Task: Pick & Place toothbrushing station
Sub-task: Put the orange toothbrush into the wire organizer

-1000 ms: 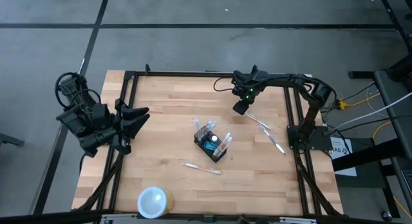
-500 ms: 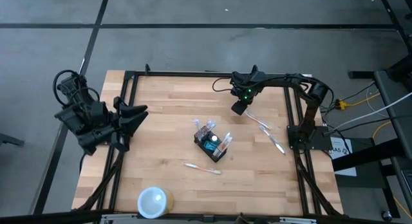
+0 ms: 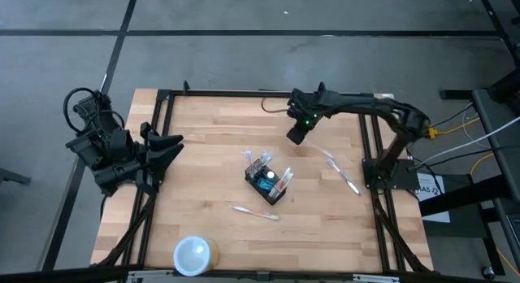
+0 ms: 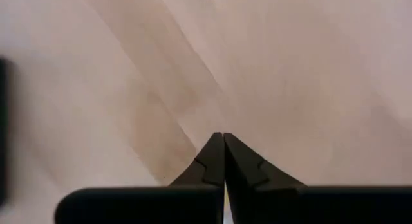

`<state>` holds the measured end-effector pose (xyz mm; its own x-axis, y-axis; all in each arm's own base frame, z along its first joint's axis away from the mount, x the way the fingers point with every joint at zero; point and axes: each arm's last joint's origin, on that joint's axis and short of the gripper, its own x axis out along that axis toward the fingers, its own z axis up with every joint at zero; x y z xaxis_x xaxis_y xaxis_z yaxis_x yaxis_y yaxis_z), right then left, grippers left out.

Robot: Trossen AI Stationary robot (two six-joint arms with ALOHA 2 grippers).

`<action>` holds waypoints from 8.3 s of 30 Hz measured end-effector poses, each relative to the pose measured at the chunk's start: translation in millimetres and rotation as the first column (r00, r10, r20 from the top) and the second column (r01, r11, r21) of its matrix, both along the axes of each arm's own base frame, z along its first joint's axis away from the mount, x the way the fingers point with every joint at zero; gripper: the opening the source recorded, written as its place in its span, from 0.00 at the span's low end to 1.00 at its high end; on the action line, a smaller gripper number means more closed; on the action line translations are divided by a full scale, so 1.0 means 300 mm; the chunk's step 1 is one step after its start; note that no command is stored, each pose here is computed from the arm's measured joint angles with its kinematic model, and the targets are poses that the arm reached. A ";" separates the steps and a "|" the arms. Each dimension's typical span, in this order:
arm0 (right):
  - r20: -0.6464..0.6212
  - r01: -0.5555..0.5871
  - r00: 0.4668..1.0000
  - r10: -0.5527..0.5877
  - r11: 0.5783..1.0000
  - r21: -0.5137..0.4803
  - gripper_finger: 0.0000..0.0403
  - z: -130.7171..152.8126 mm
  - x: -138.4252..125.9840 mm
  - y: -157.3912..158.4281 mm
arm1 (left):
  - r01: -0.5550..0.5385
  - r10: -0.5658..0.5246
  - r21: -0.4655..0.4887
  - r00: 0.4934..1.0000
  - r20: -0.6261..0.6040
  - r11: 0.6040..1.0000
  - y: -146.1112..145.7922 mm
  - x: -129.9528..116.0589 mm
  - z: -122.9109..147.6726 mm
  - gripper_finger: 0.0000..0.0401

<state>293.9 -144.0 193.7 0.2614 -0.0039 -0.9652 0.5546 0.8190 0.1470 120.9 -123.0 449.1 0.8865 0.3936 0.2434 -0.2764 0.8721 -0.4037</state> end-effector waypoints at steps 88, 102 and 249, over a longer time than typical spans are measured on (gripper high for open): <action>0.801 0.075 0.522 0.294 0.919 -0.386 0.00 0.685 0.250 1.205 | 0.298 -0.301 0.085 0.953 0.033 0.951 -0.112 -0.108 -0.003 0.28; 0.760 -0.333 0.406 0.507 0.857 -0.394 0.00 0.680 0.321 1.115 | 0.287 -0.288 0.068 0.958 0.011 0.956 -0.114 -0.106 -0.009 0.28; 0.913 0.037 0.395 0.105 0.991 -0.131 0.12 0.131 -0.076 0.867 | 0.112 -0.118 -0.080 0.989 -0.086 0.991 -0.070 -0.081 -0.018 0.28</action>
